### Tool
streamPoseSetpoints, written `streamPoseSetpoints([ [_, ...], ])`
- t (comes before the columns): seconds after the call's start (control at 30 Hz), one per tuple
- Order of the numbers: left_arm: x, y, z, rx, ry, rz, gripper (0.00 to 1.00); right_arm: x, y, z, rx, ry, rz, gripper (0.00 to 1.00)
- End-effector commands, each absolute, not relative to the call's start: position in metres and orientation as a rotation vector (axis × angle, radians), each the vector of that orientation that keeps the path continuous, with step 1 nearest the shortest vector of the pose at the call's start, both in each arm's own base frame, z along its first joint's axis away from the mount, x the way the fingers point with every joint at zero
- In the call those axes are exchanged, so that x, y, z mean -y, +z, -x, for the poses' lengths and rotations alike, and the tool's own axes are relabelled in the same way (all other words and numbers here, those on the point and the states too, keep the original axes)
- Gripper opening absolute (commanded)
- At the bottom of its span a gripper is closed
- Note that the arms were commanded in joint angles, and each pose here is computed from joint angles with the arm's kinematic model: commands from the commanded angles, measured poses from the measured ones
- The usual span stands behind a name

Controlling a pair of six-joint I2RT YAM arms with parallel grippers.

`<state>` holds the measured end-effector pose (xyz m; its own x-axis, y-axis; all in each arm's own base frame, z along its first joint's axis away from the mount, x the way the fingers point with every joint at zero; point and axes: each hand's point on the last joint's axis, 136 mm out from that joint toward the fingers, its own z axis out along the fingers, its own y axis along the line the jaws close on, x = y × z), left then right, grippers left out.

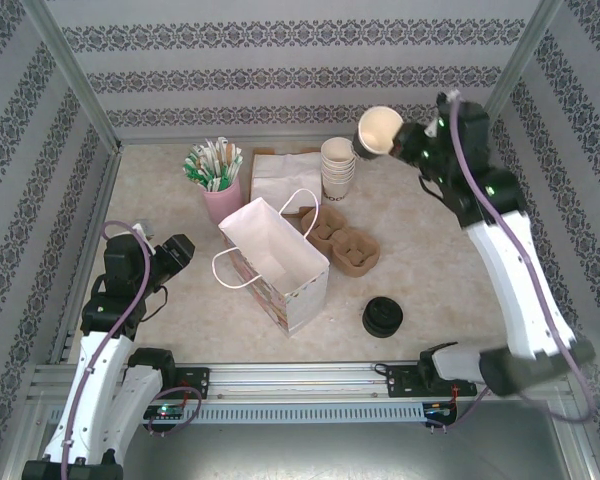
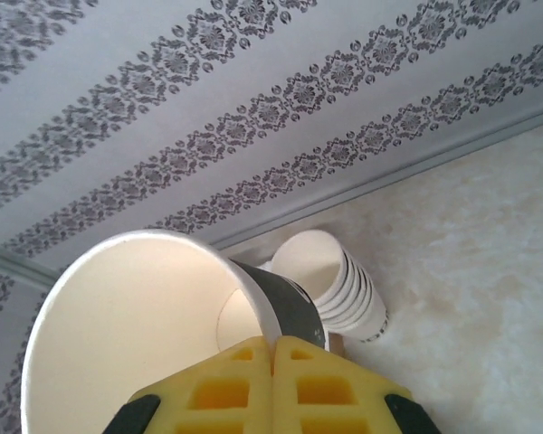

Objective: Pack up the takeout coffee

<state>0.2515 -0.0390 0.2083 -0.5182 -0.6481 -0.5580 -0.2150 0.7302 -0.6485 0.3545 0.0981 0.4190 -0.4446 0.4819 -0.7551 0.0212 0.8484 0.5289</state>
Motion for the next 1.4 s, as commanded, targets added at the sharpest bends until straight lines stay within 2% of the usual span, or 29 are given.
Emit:
streamPoseSetpoints([
  [0.0, 0.042, 0.199, -0.248, -2.100, -0.690, 0.672, 0.54, -0.089, 0.388, -0.313, -2.069, 0.479, -0.329, 0.00],
  [0.3, 0.046, 0.185, -0.246, -2.120, -0.730, 0.721, 0.53, -0.096, 0.290, -0.211, -2.322, 0.552, -0.277, 0.00],
  [0.47, 0.044, 0.179, -0.244, -2.131, -0.725, 0.745, 0.53, -0.117, 0.228, -0.177, -2.442, 0.622, -0.232, 0.00],
  [0.67, 0.044, 0.175, -0.243, -2.134, -0.730, 0.770, 0.53, -0.145, 0.177, -0.152, -2.510, 0.691, -0.150, 0.00],
  [1.03, 0.043, 0.163, -0.240, -2.152, -0.727, 0.803, 0.53, -0.191, 0.153, -0.164, -2.427, 0.723, -0.051, 0.00],
  [1.37, 0.045, 0.154, -0.235, -2.151, -0.748, 0.833, 0.53, -0.194, 0.158, -0.191, -2.342, 0.608, -0.073, 0.00],
])
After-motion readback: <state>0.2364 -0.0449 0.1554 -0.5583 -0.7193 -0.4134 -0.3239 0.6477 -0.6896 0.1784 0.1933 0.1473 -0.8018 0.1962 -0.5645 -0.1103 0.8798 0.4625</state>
